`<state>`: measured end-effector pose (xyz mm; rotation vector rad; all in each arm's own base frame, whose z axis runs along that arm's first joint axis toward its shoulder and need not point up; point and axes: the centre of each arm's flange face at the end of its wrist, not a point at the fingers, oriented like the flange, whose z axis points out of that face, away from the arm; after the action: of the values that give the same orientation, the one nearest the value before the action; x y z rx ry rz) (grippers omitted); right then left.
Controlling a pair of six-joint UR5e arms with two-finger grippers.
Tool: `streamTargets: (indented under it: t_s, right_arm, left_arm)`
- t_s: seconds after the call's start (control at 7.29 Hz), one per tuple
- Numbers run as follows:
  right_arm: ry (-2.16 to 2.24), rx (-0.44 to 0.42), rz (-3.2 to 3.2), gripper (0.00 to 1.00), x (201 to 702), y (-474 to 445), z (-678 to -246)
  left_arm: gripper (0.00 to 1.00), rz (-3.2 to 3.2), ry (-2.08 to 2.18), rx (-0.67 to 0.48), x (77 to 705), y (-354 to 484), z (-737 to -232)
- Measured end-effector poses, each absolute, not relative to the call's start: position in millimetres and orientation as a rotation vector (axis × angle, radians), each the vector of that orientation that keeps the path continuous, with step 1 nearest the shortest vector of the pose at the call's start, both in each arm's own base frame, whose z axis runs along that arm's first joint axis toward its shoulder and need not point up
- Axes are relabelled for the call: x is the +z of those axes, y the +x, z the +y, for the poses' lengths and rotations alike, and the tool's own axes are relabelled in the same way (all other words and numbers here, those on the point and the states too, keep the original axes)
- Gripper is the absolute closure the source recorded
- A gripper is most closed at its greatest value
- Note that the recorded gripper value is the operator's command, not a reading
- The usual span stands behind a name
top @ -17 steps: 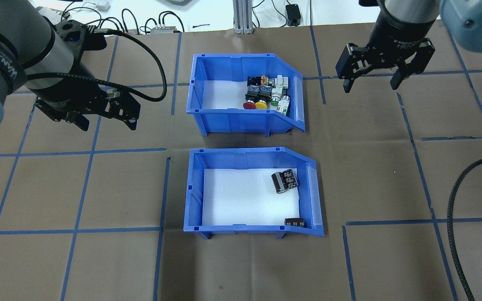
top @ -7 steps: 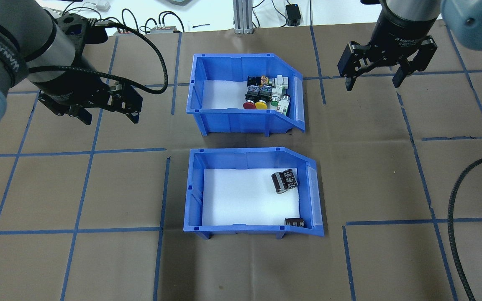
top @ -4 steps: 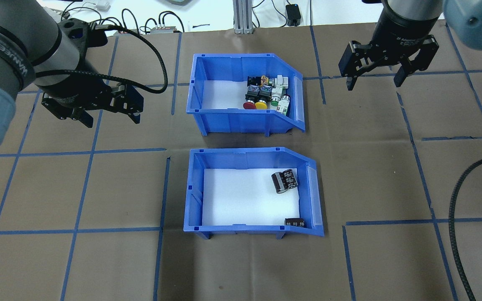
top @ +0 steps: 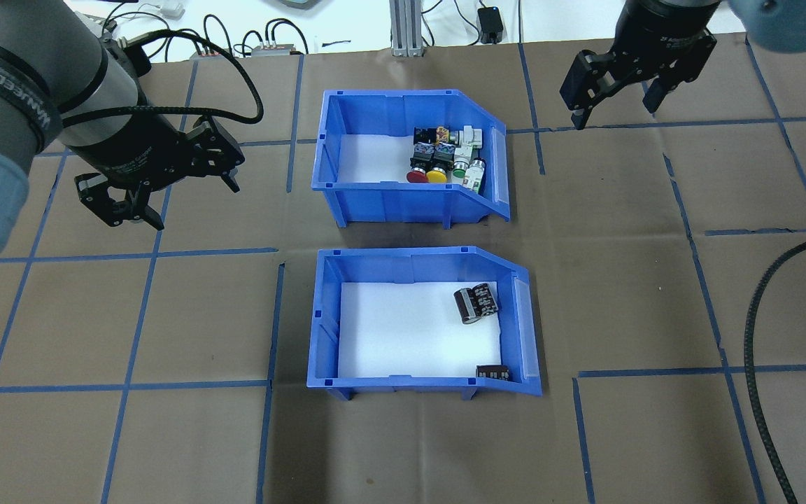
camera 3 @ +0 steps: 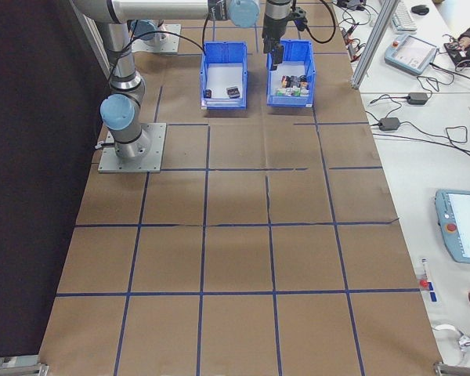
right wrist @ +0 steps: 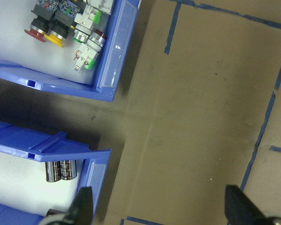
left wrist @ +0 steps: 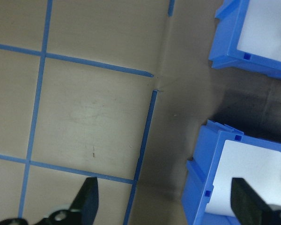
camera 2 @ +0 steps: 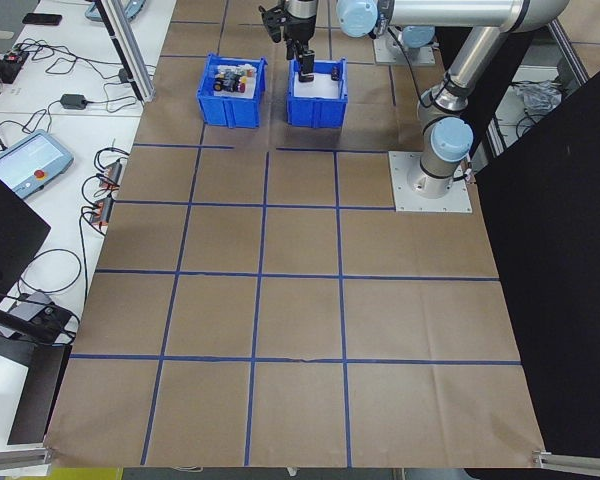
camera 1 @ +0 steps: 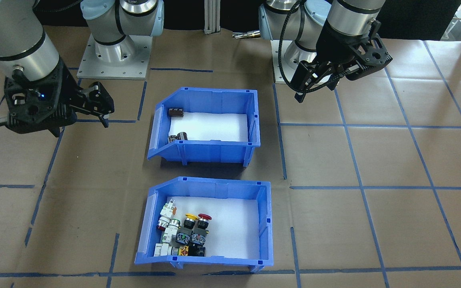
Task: Place battery box in front
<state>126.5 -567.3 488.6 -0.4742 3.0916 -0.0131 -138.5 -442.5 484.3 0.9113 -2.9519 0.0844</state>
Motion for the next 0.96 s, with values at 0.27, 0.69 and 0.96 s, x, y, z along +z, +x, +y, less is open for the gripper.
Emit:
streamTargets:
  t_s: [0.27,0.69,0.96]
  right_arm:
    - [-0.845,-0.058,2.988,0.00,488.1,145.3,-605.2]
    - [-1.300,-0.107,2.820,0.00,472.4,230.6,-650.8]
    - [-1.594,-0.072,2.695,0.00,453.8,293.2,-645.8]
  left_arm:
    - [0.01,-2.734,1.387,0.004,473.6,-173.0,-415.7]
    - [0.01,-2.414,1.906,-0.216,416.7,-227.7,-329.7]
    - [0.01,-2.243,2.078,-0.352,380.2,-259.5,-281.0]
